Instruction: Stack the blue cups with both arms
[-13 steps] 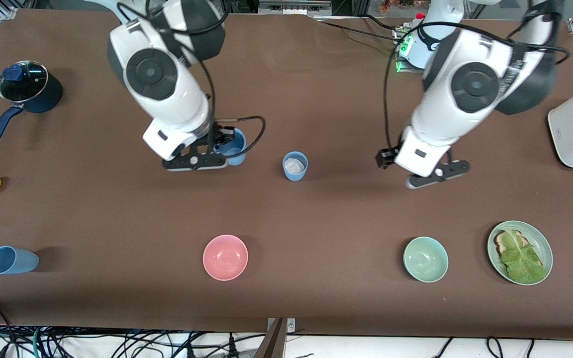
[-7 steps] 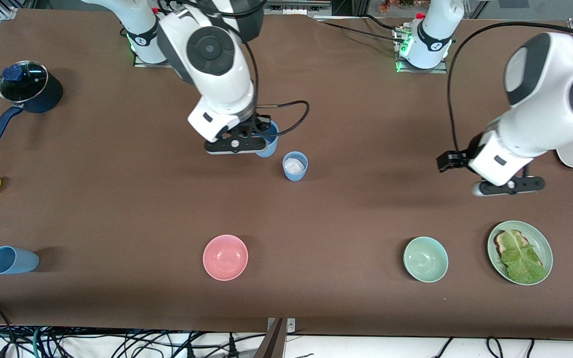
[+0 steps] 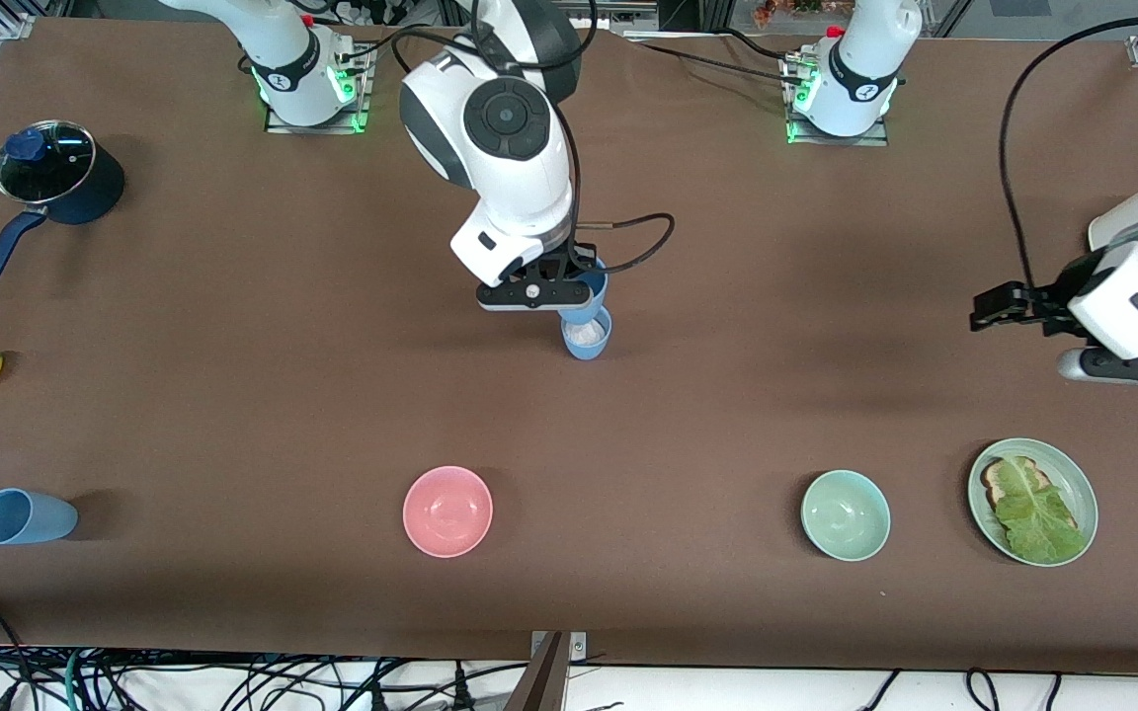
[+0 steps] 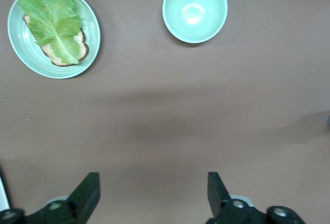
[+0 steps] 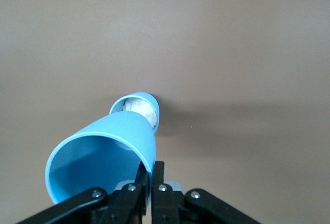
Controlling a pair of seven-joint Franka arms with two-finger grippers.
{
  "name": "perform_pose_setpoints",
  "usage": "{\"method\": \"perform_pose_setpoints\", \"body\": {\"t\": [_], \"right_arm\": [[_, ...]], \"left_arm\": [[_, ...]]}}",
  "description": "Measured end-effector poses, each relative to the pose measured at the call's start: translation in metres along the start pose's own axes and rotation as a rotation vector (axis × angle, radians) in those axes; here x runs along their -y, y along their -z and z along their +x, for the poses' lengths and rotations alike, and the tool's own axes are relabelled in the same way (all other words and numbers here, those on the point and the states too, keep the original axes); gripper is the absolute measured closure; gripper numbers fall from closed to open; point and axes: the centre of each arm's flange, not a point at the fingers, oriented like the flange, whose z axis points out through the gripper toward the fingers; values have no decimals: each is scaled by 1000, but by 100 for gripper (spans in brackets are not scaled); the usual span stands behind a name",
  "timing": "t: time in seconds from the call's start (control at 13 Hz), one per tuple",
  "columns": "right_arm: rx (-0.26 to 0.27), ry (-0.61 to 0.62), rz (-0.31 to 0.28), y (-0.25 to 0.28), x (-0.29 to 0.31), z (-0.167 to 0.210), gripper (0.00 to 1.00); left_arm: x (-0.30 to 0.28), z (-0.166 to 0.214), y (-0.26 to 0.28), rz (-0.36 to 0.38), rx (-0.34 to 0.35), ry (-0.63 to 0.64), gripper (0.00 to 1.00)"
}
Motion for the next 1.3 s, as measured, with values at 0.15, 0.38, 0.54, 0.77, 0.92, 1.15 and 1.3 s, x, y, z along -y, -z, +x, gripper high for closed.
{"method": "perform_pose_setpoints", "body": {"t": [0.15, 0.38, 0.54, 0.77, 0.92, 1.15, 1.3], "right_arm": [[1, -6, -4, -13, 0, 4, 95], [6, -11, -10, -21, 0, 5, 95], [7, -12, -11, -23, 1, 4, 95], [5, -5, -9, -25, 5, 0, 95], [-1, -2, -4, -27, 9, -2, 95], [-4, -3, -6, -37, 10, -1, 95], [-5, -4, -6, -43, 11, 0, 95]], "left_arm": [[14, -2, 1, -3, 0, -43, 2], [18, -5, 9, -3, -7, -76, 2], [22, -10, 16, -3, -14, -85, 2], [16, -20, 29, -2, -22, -96, 2], [9, -25, 31, -1, -20, -105, 2], [2, -30, 28, -1, -13, -114, 2], [-2, -37, 25, -1, -21, -118, 2]]}}
